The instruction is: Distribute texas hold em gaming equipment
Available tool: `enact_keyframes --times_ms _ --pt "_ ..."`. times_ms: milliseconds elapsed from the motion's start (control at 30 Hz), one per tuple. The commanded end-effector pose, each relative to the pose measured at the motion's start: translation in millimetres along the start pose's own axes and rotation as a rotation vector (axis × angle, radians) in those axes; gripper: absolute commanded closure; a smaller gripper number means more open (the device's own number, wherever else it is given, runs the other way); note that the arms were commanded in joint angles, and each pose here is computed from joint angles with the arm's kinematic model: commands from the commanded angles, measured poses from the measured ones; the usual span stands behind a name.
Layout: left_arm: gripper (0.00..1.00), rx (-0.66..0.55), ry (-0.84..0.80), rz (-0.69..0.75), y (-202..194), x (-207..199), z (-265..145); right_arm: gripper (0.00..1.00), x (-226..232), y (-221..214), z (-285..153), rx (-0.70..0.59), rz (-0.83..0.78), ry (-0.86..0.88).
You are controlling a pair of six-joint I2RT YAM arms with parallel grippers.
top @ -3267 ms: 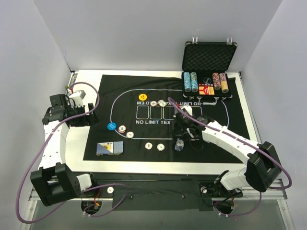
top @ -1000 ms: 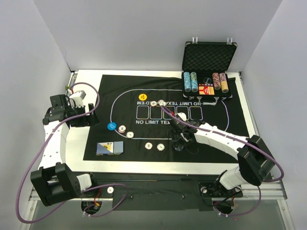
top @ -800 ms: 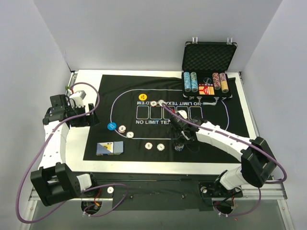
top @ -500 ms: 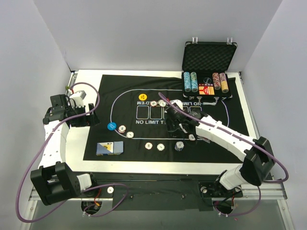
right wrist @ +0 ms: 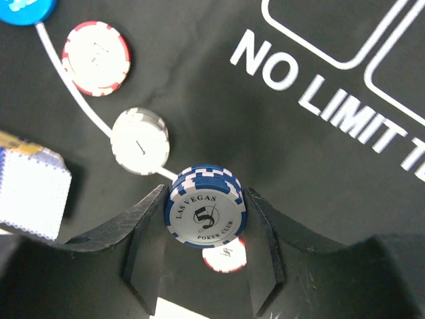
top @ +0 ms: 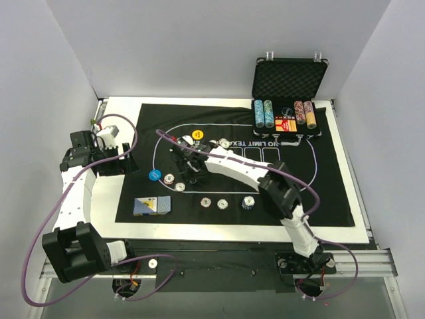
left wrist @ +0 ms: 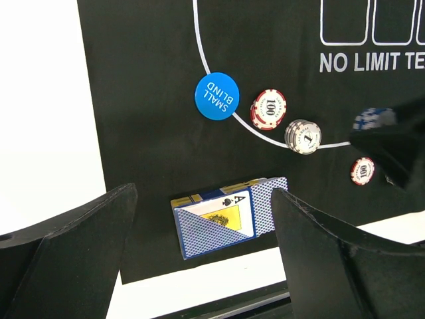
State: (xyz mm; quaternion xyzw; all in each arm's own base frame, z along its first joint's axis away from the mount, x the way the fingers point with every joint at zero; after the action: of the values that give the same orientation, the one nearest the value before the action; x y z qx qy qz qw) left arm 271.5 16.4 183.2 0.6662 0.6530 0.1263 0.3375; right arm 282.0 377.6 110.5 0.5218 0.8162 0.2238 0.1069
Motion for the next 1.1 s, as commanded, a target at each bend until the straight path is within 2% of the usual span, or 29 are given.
enact_keyframes --times_ms 0,400,933,1000,1067 --pt "0.07 -0.072 -0.001 0.033 20 0 -7 0.77 6 16 17 -0.008 -0.008 -0.010" --pt "0.07 -0.061 -0.017 0.035 15 0 -3 0.77 14 51 50 -0.064 0.045 0.008" --pt "0.07 -0.054 -0.025 0.022 11 2 3 0.76 25 38 82 -0.006 0.100 0.042" --pt "0.07 -0.054 -0.021 0.027 11 3 3 0.70 26 36 84 0.001 0.106 0.050" --pt "0.07 -0.053 -0.019 0.024 10 4 3 0.59 25 32 84 0.011 0.102 0.046"
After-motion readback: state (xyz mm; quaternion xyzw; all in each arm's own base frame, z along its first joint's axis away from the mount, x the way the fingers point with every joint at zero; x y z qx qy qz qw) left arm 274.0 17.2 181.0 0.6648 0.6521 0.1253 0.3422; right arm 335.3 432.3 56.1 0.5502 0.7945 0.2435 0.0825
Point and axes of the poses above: each gripper's point midway between its finger pads, its own z axis out along the fingers, its own x axis along the line the jaws close on, y = z × x, the point moved 4 cm from there along -z, back along the fingers, and after that the axes turned 3 degrees about z, right-handed, at the moved point
